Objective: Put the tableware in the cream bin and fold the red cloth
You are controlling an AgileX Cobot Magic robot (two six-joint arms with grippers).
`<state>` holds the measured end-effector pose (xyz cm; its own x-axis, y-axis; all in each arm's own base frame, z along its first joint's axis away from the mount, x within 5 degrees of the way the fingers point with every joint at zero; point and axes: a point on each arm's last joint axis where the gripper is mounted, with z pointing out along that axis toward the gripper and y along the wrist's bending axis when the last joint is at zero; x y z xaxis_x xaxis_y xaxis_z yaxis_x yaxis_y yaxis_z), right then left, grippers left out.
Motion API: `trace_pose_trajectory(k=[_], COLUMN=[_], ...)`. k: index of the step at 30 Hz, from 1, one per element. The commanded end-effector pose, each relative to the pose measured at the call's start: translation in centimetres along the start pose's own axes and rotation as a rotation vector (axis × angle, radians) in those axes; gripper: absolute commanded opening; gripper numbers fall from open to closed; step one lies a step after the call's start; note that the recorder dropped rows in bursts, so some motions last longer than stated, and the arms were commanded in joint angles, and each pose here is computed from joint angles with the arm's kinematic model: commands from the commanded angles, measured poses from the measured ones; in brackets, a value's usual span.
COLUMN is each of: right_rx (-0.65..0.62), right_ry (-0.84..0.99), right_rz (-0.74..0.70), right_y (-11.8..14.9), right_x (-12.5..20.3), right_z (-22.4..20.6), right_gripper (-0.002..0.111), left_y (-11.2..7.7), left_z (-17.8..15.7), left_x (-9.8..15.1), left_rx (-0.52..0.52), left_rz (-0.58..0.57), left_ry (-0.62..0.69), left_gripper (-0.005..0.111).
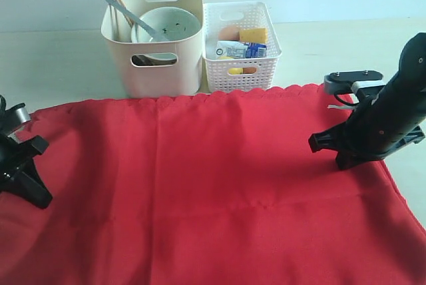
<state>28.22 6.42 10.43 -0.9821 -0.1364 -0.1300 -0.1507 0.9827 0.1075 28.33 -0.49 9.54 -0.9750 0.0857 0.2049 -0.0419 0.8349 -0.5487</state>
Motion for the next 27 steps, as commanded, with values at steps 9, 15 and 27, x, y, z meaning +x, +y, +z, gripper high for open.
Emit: trace_pose_trajectory(k=[9, 15, 27], right_rx=[-0.065, -0.117, -0.116], right_ry=[0.131, 0.134, 0.110], right_rz=[0.078, 0.088, -0.059], right_y=[0.6, 1.0, 4.7], right_x=[1.5, 1.5, 1.9], right_z=[1.9, 1.8, 2.2], right_gripper=[0.002, 0.002, 0.000], left_y=[-4.3, -6.3, -11.6], left_z=[-7.2, -9.9, -9.7], left_x=[1.9, 2.6, 2.5], left_rx=[-0.116, -0.111, -0.143], left_rz=[0.063, 0.088, 0.212], left_ry=[-0.126, -0.170, -0.184], left_gripper=[0.001, 0.001, 0.001])
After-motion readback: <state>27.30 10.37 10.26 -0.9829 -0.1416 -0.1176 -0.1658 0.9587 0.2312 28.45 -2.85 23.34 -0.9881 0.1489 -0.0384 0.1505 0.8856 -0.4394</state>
